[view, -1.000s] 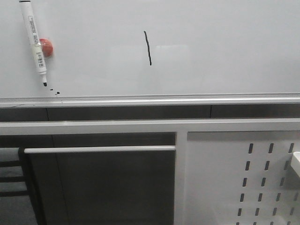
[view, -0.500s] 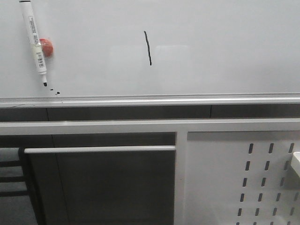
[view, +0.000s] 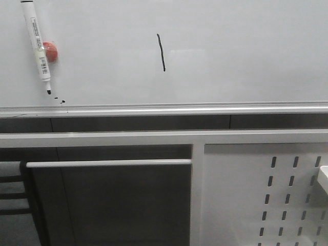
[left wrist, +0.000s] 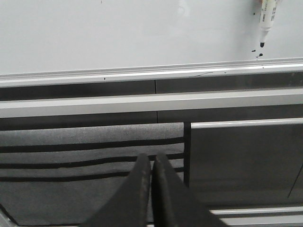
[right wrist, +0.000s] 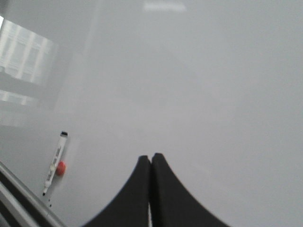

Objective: Write number 1 on whiteboard

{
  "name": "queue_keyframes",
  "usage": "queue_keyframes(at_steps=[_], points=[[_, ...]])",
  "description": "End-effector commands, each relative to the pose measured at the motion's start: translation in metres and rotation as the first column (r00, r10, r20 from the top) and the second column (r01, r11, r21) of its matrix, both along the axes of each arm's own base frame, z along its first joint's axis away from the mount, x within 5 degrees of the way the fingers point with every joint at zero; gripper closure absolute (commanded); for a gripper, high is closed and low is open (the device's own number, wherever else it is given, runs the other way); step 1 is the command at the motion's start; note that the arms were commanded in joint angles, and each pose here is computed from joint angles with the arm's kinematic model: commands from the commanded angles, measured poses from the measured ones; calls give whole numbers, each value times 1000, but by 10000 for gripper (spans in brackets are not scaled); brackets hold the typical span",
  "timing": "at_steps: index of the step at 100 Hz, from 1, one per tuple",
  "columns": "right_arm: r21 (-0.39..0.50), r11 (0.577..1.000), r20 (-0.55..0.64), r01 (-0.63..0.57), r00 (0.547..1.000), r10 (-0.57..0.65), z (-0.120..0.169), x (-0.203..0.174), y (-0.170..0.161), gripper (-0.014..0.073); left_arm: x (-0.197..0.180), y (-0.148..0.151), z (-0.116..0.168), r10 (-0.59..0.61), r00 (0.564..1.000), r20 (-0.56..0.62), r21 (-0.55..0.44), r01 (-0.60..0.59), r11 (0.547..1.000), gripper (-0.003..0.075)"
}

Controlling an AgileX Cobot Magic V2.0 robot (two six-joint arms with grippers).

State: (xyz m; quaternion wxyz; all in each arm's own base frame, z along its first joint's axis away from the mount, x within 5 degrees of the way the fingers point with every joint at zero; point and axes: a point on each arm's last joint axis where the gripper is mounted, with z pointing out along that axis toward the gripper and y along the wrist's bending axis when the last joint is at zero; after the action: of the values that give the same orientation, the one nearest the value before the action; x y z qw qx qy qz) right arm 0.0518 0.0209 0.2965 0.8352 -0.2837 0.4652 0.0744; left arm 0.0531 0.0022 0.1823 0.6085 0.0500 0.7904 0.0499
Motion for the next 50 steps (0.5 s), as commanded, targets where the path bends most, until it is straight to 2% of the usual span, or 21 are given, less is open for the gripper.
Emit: queue_keyframes(at_steps=[1, 23, 38, 50], points=[[-97, 995, 192, -25, 980, 44, 8, -7, 11, 664, 0, -1, -3, -10, 999, 51, 0, 10, 1000, 741], [-85, 992, 139, -94, 985, 105, -8, -5, 23, 664, 0, -1, -3, -10, 999, 51, 0, 10, 1000, 741], [26, 991, 3, -129, 992, 129, -18, 0, 25, 664, 0, -1, -3, -10, 999, 51, 0, 10, 1000, 741], [51, 990, -28, -128, 991, 130, -23, 1, 27, 664, 0, -1, -3, -10, 999, 51, 0, 10, 1000, 741]])
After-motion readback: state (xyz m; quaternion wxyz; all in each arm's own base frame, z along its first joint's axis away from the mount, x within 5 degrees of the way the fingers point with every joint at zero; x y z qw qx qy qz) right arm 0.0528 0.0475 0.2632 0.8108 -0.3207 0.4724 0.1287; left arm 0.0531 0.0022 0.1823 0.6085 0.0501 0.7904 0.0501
